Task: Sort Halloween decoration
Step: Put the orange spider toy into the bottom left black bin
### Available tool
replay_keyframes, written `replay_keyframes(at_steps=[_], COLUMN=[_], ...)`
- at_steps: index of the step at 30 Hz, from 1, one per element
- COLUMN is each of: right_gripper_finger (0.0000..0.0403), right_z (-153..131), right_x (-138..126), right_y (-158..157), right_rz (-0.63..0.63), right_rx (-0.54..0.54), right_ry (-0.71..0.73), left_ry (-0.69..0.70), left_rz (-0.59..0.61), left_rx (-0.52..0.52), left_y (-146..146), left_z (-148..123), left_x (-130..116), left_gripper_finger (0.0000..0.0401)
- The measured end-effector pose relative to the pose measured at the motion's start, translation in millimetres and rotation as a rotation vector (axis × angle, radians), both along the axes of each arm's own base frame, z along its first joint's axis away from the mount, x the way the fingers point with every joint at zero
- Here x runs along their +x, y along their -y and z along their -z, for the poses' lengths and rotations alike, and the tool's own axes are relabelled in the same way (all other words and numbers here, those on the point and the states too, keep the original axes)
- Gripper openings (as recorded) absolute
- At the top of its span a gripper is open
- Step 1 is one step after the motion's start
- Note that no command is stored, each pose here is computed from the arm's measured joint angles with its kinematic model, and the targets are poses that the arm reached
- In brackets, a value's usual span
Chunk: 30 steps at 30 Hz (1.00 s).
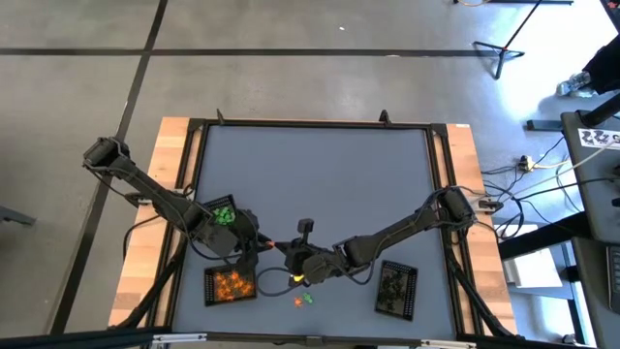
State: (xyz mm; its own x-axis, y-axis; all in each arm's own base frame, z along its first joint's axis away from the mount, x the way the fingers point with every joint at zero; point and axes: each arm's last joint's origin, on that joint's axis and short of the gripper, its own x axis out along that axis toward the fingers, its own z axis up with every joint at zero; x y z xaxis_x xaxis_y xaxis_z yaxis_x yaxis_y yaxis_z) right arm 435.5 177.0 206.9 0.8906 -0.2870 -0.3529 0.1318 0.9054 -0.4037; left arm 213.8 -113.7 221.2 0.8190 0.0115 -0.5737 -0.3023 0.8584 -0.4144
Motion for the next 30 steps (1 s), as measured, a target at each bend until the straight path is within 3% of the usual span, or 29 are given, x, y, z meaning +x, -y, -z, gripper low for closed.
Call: replay_keyframes(at_steps=[5,11,19,22,30], right_gripper_finger=[0.0000,0.0000,0.0005,0.0032,0.0162], right_z=[0,0,1,1,0], right_x=[0,0,0,0,-2], right_y=[0,0,0,-1,-4], right_rz=[0.000,0.000,-0.003,-0.018,-0.002], right_rx=[0.000,-0.001,-0.002,-0.014,-0.032], right_ry=[0.000,-0.002,-0.007,-0.015,-0.007], left_ry=[0.000,-0.001,-0.014,-0.051,-0.293], left_rz=[0.008,0.014,0.059,0.110,0.258], left_rx=[0.010,0.013,0.012,-0.014,-0.011], left_y=[0,0,1,2,10], left_z=[0,0,0,2,-7], left_x=[0,0,0,-2,-17], left_gripper_finger=[0.0066,0.0006,0.0001,0.0001,0.0000])
